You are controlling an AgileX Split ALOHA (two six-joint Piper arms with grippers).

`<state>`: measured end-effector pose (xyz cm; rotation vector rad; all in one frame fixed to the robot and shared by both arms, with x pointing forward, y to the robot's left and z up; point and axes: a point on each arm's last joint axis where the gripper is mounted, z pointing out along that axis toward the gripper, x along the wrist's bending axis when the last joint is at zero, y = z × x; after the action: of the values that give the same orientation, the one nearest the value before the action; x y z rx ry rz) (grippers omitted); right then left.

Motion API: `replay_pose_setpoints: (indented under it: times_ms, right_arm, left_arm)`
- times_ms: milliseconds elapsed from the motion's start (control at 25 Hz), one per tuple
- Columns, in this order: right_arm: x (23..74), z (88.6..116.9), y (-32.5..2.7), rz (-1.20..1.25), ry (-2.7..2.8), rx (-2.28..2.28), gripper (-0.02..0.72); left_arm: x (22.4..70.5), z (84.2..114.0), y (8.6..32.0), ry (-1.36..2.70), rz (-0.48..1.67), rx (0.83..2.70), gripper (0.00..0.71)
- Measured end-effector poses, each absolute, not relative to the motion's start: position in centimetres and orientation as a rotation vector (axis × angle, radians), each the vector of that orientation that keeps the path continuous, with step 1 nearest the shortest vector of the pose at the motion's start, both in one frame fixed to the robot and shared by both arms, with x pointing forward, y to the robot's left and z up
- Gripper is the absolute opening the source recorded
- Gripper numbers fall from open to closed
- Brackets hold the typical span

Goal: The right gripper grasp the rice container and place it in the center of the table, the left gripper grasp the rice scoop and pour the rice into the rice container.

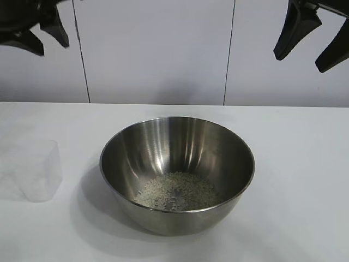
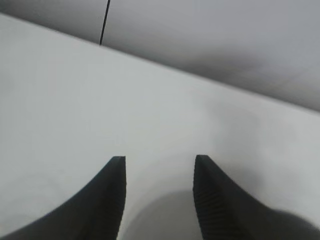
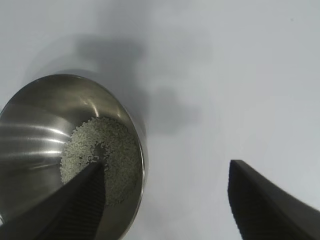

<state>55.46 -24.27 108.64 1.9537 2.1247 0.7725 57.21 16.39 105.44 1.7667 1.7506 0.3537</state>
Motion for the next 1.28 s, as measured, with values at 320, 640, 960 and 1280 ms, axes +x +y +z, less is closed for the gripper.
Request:
replay_pose_setpoints:
  times_ms: [320, 640, 960, 1280]
  right_arm:
    - [55.5, 108.7, -24.2, 0.782, 2.124, 1.960, 0.483]
    - [55.5, 108.7, -24.2, 0.784, 2.124, 1.961, 0.483]
    - [55.5, 108.7, -24.2, 0.784, 2.124, 1.962, 0.483]
    - [55.5, 108.7, -24.2, 0.793, 2.115, 1.957, 0.483]
  left_arm:
    - [57.5, 109.1, 14.4, 1.546, 0.183, 1.934, 0.358]
    - [57.0, 109.1, 14.4, 1.564, 0.132, 1.984, 0.407]
    - [57.0, 109.1, 14.4, 1.565, 0.130, 1.985, 0.407]
    - [56.8, 109.0, 14.5, 1.575, 0.112, 2.006, 0.407]
